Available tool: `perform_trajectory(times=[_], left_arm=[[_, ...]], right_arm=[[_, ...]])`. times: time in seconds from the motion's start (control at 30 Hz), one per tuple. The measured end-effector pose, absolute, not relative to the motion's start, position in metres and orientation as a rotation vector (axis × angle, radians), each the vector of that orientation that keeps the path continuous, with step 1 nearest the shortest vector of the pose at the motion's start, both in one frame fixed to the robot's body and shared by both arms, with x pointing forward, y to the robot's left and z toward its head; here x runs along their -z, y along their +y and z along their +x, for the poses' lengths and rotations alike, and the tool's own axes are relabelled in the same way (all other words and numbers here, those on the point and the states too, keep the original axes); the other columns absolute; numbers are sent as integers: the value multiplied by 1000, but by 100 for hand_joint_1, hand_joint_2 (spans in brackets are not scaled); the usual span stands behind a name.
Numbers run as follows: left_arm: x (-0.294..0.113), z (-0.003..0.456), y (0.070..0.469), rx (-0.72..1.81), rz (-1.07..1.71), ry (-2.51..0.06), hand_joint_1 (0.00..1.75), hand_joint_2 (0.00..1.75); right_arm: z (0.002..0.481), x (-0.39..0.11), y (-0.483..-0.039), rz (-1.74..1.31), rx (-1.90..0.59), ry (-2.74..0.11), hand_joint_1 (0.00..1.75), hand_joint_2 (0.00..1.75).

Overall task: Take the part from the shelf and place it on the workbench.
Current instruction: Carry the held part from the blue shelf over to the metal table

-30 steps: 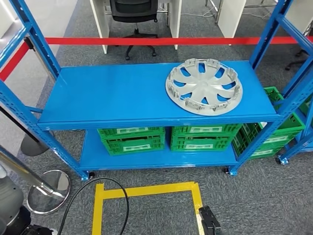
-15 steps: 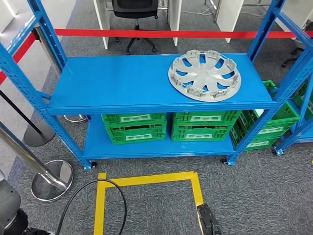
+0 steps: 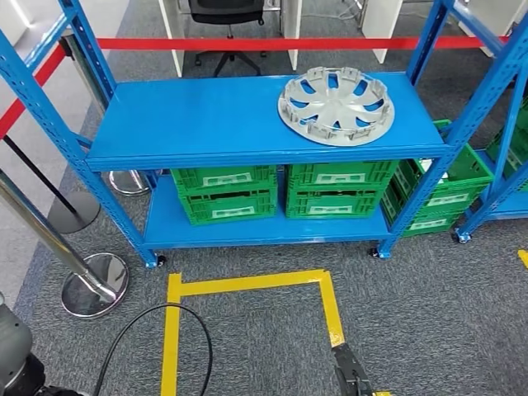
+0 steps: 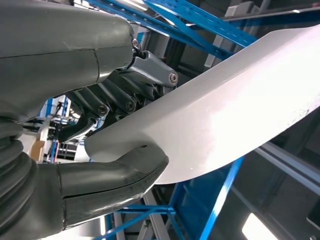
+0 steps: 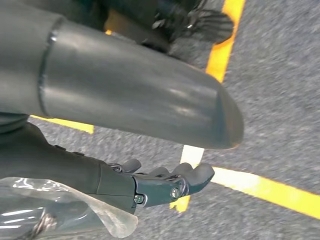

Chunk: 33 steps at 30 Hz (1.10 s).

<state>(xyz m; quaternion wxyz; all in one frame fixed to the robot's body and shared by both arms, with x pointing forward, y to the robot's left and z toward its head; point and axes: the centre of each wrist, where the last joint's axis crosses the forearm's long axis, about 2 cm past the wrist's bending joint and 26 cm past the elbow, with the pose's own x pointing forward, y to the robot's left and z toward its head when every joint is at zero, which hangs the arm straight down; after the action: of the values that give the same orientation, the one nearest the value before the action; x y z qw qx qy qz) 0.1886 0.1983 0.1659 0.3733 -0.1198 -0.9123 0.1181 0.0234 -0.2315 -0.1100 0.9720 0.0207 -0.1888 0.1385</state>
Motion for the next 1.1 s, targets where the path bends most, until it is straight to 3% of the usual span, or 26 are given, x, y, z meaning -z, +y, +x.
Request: perform_trajectory(times=[1.1], left_arm=[[-166, 186, 201, -312, -293, -2335, 175, 175]], right_arm=[[21, 110, -230, 42, -345, -325, 0, 0]])
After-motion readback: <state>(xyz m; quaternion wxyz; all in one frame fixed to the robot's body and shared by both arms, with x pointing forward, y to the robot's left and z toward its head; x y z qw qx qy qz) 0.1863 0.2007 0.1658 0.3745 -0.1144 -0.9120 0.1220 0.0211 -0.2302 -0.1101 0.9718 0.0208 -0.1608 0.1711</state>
